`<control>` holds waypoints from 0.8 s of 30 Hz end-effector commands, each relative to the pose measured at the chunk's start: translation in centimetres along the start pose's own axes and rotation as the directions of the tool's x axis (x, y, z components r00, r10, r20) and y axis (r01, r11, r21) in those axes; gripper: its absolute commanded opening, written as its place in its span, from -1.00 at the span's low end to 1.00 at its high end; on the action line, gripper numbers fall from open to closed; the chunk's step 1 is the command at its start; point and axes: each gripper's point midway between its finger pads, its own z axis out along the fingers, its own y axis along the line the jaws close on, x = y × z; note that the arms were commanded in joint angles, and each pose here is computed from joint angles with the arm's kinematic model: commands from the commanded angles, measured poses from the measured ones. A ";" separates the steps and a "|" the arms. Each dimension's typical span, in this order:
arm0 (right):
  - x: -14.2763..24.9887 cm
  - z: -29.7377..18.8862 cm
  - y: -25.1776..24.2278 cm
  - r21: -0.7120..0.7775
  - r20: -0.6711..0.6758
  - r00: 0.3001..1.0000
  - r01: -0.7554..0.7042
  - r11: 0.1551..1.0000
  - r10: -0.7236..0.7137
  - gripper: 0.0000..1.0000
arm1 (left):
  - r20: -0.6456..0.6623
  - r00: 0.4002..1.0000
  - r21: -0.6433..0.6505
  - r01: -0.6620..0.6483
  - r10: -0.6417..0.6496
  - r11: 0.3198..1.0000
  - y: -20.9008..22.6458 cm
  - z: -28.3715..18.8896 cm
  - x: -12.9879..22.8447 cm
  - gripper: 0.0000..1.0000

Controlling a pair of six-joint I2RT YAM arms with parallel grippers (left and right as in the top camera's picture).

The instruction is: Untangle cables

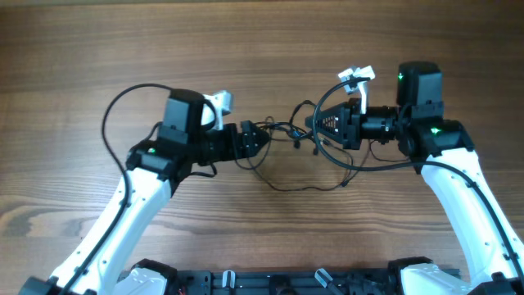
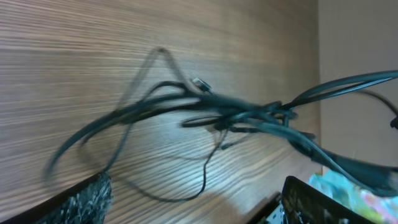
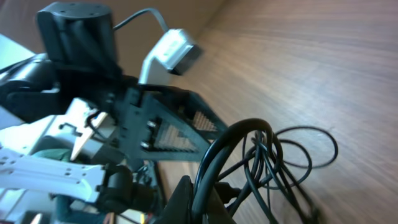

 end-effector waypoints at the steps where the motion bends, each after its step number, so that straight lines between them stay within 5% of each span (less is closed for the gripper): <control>1: -0.1 0.2 2.4 -0.119 -0.010 1.000 -0.017 0.993 0.016 -0.92 | -0.054 0.995 0.041 0.091 -0.089 0.995 -0.6 2.4 0.4 0.79; 5: -0.2 -0.1 3.8 -0.201 -0.016 1.000 -0.029 0.979 0.026 -0.91 | -0.121 0.954 0.121 0.289 -0.275 0.950 -1.5 4.3 -0.2 0.78; 10: -0.5 -0.4 5.0 -0.268 -0.013 1.000 -0.011 0.963 0.008 -0.92 | -0.098 0.959 0.153 0.278 -0.266 0.948 -1.8 4.9 -1.2 0.35; 13: -0.7 -0.3 5.0 -0.265 -0.010 1.000 -0.012 0.964 0.009 -0.92 | -0.160 0.954 0.200 0.283 -0.254 0.938 -2.9 4.6 -0.4 0.25; 15: -0.9 0.0 3.7 -0.189 -0.004 0.999 -0.053 0.981 0.053 -0.91 | -0.264 0.934 0.272 0.312 -0.241 0.910 -4.6 3.9 0.9 0.39; 19: -1.0 0.1 2.8 -0.142 -0.002 0.994 -0.105 0.984 0.106 -0.91 | -0.360 0.842 0.239 0.500 -0.402 0.833 -5.4 3.5 1.4 1.00; 24: -0.9 0.0 3.8 -0.194 -0.015 0.995 -0.100 0.976 0.099 -0.91 | -0.293 0.785 0.232 0.612 -0.546 0.756 -5.6 3.8 -1.2 1.00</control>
